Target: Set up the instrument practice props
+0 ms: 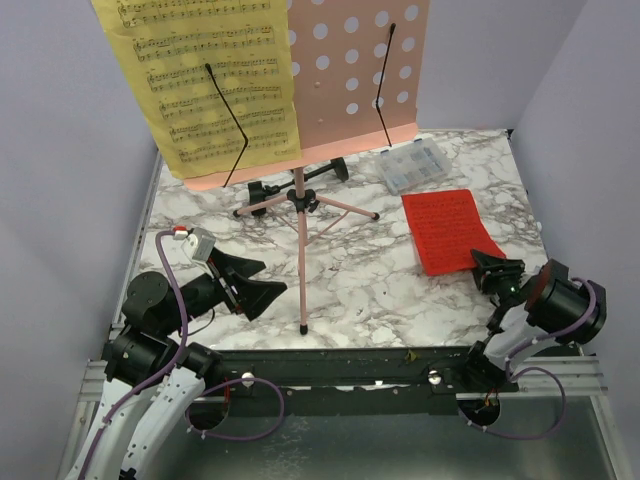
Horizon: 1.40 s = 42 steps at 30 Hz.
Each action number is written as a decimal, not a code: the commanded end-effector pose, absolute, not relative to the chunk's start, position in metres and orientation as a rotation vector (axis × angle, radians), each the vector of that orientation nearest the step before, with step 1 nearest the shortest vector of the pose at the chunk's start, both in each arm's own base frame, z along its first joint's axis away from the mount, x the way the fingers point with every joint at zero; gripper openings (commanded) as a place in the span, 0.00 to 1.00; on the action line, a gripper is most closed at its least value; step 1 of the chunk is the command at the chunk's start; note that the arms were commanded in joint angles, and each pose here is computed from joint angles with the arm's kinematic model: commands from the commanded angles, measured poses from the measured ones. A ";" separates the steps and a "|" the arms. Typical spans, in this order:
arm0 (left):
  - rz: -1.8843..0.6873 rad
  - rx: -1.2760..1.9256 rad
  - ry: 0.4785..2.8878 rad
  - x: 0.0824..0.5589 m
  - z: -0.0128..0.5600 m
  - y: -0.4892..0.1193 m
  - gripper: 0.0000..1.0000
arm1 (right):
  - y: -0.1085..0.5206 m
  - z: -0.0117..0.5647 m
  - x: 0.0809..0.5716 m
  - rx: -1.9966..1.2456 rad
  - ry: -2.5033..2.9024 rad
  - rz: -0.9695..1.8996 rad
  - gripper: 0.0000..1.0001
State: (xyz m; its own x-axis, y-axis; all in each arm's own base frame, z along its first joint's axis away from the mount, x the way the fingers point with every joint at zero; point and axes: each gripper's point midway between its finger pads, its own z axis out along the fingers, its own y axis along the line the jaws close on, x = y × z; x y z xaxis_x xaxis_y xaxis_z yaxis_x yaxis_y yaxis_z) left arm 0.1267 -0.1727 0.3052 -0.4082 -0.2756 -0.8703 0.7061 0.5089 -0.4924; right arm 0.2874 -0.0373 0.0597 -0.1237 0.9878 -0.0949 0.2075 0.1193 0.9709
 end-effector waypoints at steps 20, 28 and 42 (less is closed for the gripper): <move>-1.071 0.323 1.672 0.135 0.300 -0.165 0.99 | 0.024 0.158 0.324 0.461 2.067 0.511 0.01; -1.007 0.235 1.653 0.140 0.304 -0.152 0.99 | 0.194 0.235 0.234 -0.400 1.984 1.207 0.01; -1.083 -0.294 1.798 0.170 0.299 -0.139 0.99 | 0.213 0.386 0.097 -0.916 1.473 1.724 0.01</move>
